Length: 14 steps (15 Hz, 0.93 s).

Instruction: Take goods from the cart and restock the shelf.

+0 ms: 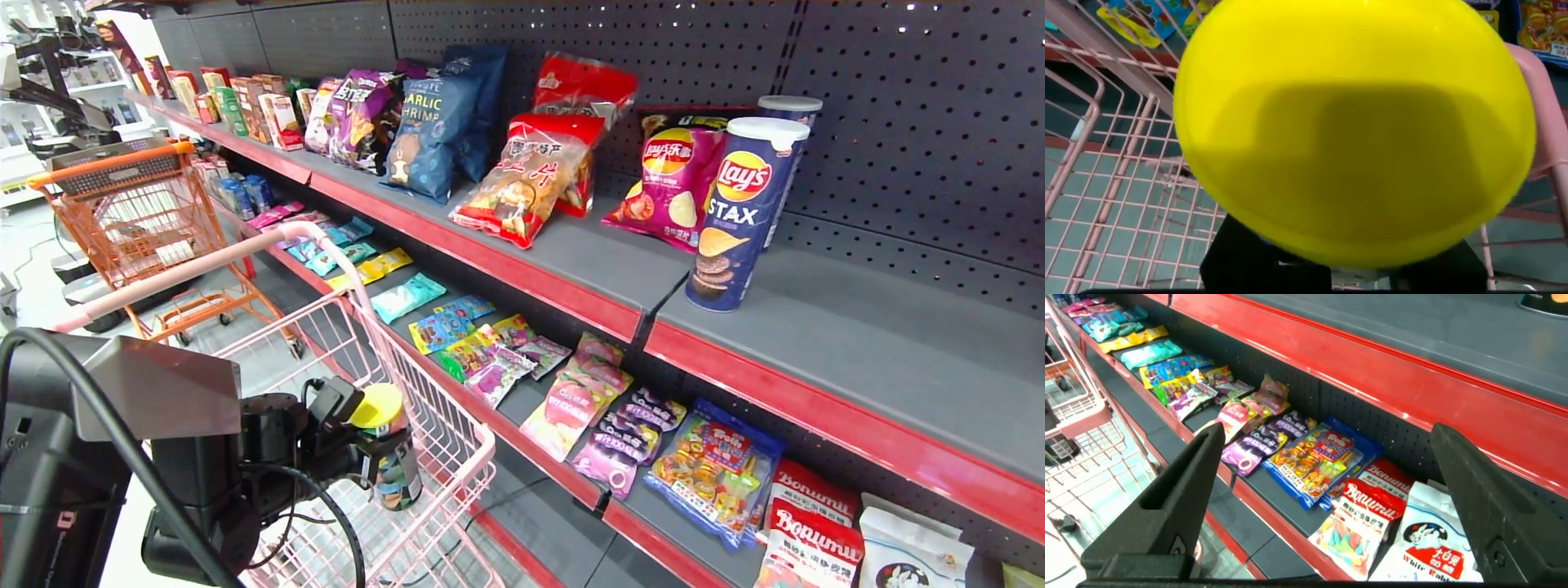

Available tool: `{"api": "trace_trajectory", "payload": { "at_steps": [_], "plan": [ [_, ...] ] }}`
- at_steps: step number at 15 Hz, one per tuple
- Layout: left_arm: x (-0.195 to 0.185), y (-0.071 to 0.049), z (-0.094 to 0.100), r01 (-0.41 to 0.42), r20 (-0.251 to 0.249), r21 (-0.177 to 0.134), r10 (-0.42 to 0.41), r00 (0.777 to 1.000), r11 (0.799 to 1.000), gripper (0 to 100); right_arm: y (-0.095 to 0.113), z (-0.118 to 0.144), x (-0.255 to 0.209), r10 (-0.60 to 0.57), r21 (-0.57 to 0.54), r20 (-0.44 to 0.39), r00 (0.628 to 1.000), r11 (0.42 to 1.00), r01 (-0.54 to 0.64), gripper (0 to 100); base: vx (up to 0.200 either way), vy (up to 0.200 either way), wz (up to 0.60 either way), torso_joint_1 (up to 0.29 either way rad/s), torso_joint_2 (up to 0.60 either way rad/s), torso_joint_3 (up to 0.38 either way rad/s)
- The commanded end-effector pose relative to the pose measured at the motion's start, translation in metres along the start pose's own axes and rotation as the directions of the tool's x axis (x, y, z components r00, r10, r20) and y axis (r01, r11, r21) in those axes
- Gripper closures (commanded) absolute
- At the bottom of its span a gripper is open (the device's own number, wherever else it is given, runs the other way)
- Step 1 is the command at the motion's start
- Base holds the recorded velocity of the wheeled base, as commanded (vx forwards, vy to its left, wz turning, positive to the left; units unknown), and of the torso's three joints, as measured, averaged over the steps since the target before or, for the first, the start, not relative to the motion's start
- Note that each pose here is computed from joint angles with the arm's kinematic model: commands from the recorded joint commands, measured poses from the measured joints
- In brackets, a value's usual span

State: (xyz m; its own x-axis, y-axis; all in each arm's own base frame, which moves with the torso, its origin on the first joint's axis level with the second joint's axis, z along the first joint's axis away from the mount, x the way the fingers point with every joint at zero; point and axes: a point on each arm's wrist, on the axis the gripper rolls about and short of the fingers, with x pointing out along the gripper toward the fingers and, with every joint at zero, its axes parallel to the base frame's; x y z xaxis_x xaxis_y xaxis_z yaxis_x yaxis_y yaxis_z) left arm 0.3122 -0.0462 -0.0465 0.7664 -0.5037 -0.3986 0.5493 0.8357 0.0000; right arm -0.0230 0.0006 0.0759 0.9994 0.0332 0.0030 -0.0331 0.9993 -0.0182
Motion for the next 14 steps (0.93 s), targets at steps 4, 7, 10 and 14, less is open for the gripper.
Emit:
{"api": "trace_trajectory", "payload": {
  "at_steps": [4, 7, 10, 14],
  "plan": [
    [-0.044, 0.007, 0.041, -0.069, 0.098, 0.0, 0.069, 0.993, 0.998, 100, 0.0, 0.0, 0.0, 0.001, 0.0, -0.001, 1.0, 1.0, -0.001, 0, 0.0, 0.0, 0.0, 0.0, 0.0, 0.0],
    [-0.063, 0.016, 0.058, -0.121, 0.14, -0.013, 0.121, 0.983, 0.993, 100, 0.0, 0.0, 0.0, 0.001, 0.0, -0.001, 1.0, 1.0, -0.001, 0, 0.0, 0.0, 0.0, 0.0, 0.0, 0.0],
    [-0.098, 0.023, 0.12, -0.188, 0.18, -0.043, 0.192, 0.965, 0.981, 100, 0.0, 0.0, 0.0, 0.001, 0.0, -0.001, 1.0, 1.0, -0.001, 0, 0.0, 0.0, 0.0, 0.0, 0.0, 0.0],
    [-0.151, 0.011, 0.193, -0.2, 0.123, -0.117, 0.214, 0.969, 0.973, 100, 0.0, 0.0, 0.0, 0.001, 0.0, -0.001, 1.0, 1.0, -0.001, 0, 0.0, 0.0, 0.0, 0.0, 0.0, 0.0]
  ]
}}
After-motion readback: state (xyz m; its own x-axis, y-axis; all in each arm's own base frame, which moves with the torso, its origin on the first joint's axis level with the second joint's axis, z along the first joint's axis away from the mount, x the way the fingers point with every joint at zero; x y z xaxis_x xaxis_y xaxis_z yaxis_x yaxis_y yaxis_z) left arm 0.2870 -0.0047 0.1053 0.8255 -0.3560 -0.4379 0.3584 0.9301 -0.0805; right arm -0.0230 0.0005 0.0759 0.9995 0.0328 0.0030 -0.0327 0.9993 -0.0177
